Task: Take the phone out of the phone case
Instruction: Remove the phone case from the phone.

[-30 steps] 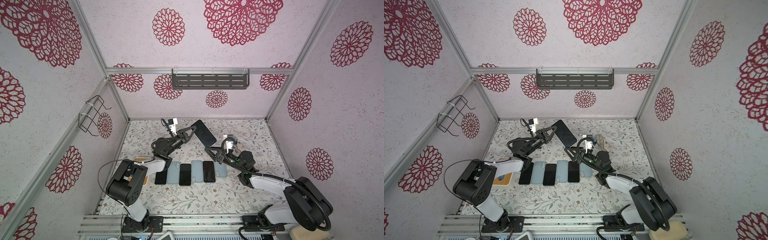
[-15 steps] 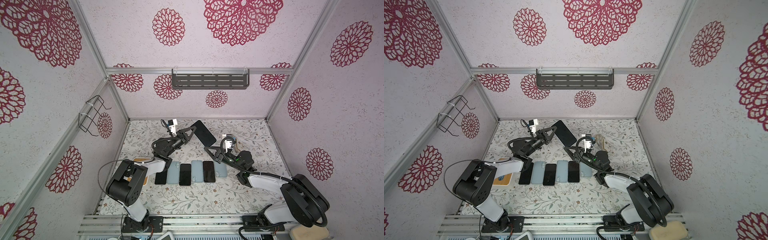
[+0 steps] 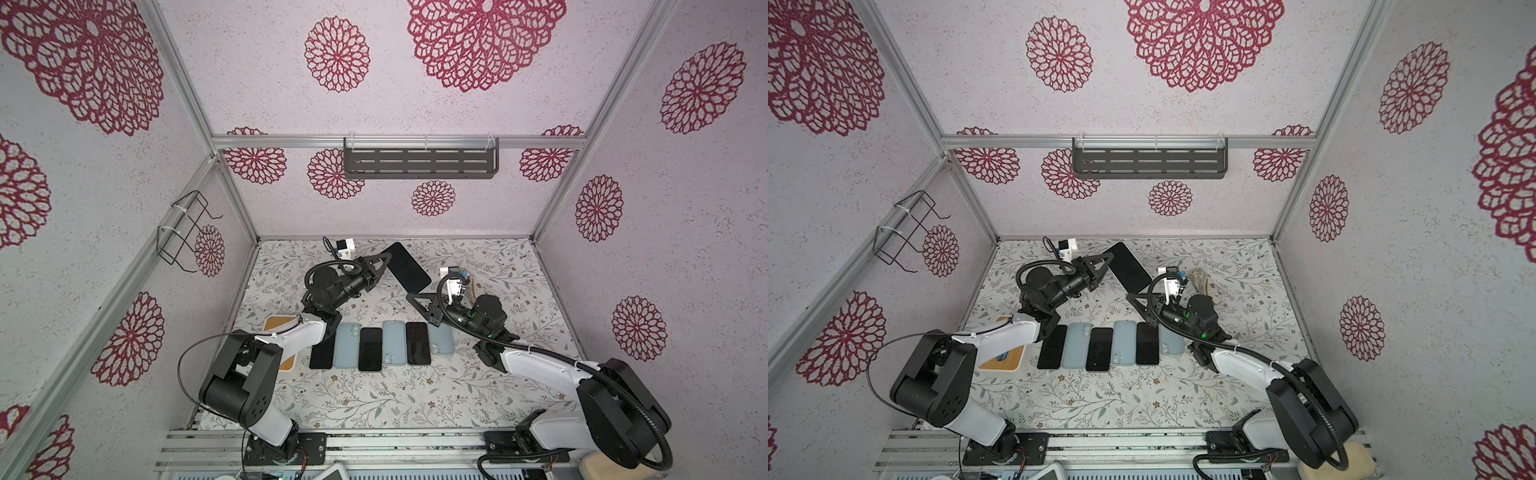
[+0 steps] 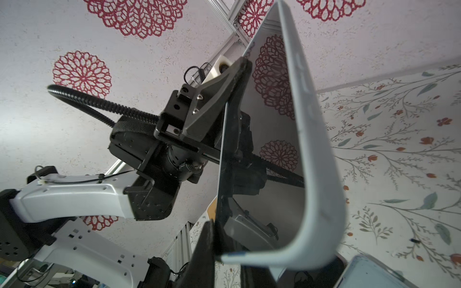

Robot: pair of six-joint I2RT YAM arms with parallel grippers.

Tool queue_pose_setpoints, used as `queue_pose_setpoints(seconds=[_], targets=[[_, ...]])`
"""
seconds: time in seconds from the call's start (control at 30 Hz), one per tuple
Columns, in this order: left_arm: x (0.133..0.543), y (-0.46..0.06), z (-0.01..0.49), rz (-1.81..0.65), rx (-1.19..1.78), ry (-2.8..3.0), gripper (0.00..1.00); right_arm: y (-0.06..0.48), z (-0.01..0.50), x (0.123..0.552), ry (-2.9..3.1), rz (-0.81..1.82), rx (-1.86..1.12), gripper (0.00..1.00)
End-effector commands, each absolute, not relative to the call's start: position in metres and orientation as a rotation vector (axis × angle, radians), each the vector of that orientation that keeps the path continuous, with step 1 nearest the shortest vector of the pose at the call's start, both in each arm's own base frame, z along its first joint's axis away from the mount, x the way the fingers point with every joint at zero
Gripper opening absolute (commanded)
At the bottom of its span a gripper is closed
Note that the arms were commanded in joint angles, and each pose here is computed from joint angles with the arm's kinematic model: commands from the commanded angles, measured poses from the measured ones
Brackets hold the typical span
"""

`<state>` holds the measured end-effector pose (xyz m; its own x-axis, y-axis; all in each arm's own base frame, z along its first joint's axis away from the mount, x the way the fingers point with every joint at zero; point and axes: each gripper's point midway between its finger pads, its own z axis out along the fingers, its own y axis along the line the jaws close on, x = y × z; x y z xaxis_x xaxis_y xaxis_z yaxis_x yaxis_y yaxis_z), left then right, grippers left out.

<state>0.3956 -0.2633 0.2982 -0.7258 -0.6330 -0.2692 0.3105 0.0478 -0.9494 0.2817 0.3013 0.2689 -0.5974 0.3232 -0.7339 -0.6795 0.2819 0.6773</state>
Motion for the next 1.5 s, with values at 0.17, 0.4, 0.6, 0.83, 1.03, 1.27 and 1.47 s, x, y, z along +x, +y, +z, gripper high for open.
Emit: queue_pose_setpoints(seconds=[0.17, 0.4, 0.6, 0.83, 1.03, 1.27, 1.47], targets=[[0.377, -0.283, 0.302, -1.748, -0.288, 1.812, 0.00, 0.281, 0.263, 0.306, 1.724, 0.942, -0.484, 0.03], [0.375, -0.284, 0.303, -1.738, -0.288, 1.832, 0.00, 0.271, 0.264, 0.315, 1.704, 0.805, -0.498, 0.14], [0.374, -0.283, 0.306, -1.729, -0.287, 1.837, 0.00, 0.267, 0.264, 0.320, 1.695, 0.740, -0.498, 0.19], [0.374, -0.283, 0.308, -1.725, -0.289, 1.841, 0.00, 0.260, 0.264, 0.323, 1.666, 0.684, -0.484, 0.29], [0.373, -0.283, 0.311, -1.732, -0.279, 1.829, 0.00, 0.258, 0.264, 0.322, 1.665, 0.681, -0.475, 0.38], [0.369, -0.269, 0.331, -1.759, -0.200, 1.754, 0.00, 0.250, 0.252, 0.307, 1.685, 0.676, -0.518, 0.64], [0.334, -0.261, 0.373, -1.831, 0.283, 1.663, 0.00, 0.248, 0.244, 0.286, 1.710, 0.758, -0.641, 0.77]])
